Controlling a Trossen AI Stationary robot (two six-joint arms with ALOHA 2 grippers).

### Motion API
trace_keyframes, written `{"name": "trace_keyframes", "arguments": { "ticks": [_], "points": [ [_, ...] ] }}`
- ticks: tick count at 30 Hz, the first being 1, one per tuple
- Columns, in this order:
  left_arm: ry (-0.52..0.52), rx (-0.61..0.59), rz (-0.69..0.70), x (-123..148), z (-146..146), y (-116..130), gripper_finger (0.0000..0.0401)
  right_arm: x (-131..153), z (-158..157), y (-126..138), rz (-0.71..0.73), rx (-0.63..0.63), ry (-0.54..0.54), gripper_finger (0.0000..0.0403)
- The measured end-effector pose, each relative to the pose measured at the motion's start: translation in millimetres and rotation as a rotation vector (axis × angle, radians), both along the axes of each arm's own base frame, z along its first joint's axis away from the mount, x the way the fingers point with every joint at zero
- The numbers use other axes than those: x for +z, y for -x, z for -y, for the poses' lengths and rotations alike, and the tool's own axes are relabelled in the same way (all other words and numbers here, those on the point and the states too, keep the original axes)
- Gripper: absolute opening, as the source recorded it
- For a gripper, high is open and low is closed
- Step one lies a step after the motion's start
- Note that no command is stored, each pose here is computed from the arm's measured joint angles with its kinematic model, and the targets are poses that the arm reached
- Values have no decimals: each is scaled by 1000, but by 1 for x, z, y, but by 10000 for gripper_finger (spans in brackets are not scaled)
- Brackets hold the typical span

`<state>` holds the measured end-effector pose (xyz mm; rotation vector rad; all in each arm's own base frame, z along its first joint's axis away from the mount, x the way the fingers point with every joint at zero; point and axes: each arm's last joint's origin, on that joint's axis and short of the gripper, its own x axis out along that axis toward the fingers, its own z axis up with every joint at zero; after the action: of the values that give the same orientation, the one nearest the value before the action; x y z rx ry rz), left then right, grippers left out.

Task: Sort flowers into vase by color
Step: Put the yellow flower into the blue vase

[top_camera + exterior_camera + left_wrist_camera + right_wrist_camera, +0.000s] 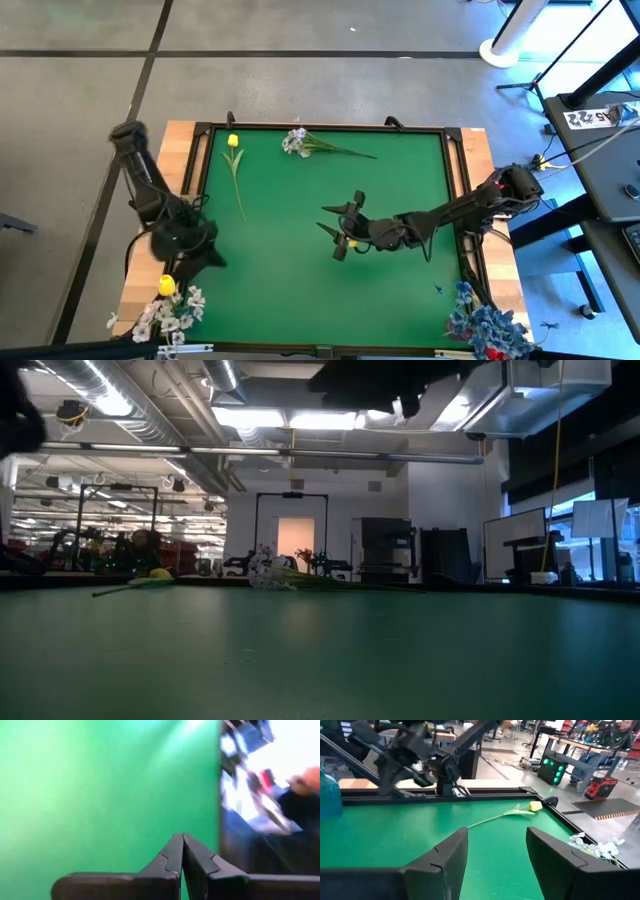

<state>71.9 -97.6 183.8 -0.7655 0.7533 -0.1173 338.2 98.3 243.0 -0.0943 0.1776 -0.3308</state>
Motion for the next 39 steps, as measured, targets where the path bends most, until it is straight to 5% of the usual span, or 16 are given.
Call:
{"name": "trace_keyframes", "arguments": {
  "ticks": [5,11,24,39],
  "points": [
    [-102,337,-88,-12,-28,-31,1,-7,8,-5,-34,-6,10,200],
    [-237,604,-210,-23,-74,-58,6,-19,11,-9,-77,-16,25,200],
    [-433,1178,-414,-39,-163,-58,147,-21,-15,2,-119,-52,129,200],
    [-473,1438,-597,-68,-205,-54,157,-10,-34,29,-184,-31,104,200]
  ]
}}
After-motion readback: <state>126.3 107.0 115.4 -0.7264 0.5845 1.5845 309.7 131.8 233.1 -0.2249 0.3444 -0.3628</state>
